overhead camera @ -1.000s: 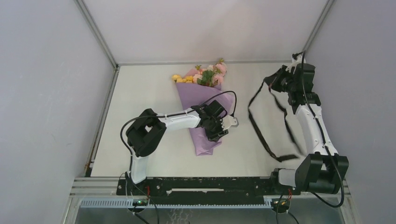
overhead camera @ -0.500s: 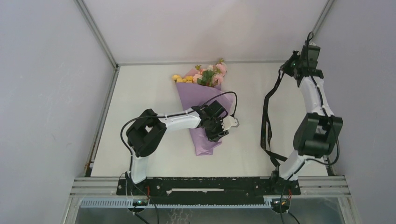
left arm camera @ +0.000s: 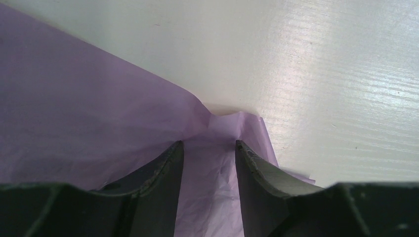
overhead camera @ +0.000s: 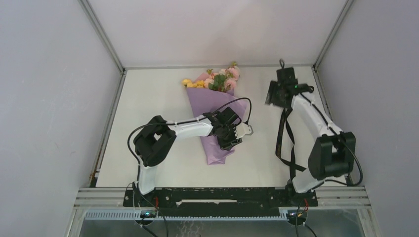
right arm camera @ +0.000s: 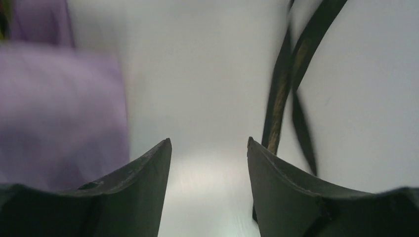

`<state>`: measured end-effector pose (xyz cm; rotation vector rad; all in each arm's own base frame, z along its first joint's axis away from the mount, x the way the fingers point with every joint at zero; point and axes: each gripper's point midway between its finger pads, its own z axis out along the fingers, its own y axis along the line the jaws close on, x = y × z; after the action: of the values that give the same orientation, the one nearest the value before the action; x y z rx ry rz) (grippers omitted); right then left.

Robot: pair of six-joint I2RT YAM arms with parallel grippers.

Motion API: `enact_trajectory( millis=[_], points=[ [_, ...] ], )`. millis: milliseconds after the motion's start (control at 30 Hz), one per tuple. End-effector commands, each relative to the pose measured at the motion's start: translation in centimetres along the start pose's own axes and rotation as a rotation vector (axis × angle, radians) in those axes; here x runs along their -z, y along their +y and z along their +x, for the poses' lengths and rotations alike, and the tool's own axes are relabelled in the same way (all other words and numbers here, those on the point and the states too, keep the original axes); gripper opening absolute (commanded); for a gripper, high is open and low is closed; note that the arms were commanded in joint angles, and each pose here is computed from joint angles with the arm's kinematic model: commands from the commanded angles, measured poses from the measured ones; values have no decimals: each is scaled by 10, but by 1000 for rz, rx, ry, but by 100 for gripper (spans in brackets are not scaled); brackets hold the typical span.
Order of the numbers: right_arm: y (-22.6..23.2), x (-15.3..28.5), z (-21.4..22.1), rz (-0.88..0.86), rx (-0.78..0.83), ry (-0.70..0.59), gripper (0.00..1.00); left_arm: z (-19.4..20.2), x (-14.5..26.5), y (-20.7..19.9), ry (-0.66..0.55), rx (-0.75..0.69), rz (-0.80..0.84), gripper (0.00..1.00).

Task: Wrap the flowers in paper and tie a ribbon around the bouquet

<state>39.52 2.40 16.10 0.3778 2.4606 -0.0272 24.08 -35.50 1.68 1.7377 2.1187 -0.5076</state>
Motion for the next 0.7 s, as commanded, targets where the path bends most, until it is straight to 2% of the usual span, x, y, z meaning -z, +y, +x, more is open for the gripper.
enact_trajectory(
  millis=[0, 133, 333, 467, 600, 667],
  points=[
    [-1, 11, 87, -56, -57, 188, 65, 46, -15, -12, 140, 38, 41, 49],
    [-20, 23, 157, 73, 14, 305, 68, 46, -16, -13, 143, 32, 40, 49],
    [-29, 25, 207, 62, -80, 377, 73, 46, -15, -16, 144, 28, 43, 49],
    [-24, 12, 236, 7, -108, 479, 72, 43, -14, -16, 137, 24, 41, 49],
    [-22, -3, 256, 12, -90, 545, 67, 44, -12, -16, 136, 22, 38, 49],
    [-18, -8, 260, 3, -78, 555, 54, 44, -11, -16, 136, 20, 38, 49]
  ],
)
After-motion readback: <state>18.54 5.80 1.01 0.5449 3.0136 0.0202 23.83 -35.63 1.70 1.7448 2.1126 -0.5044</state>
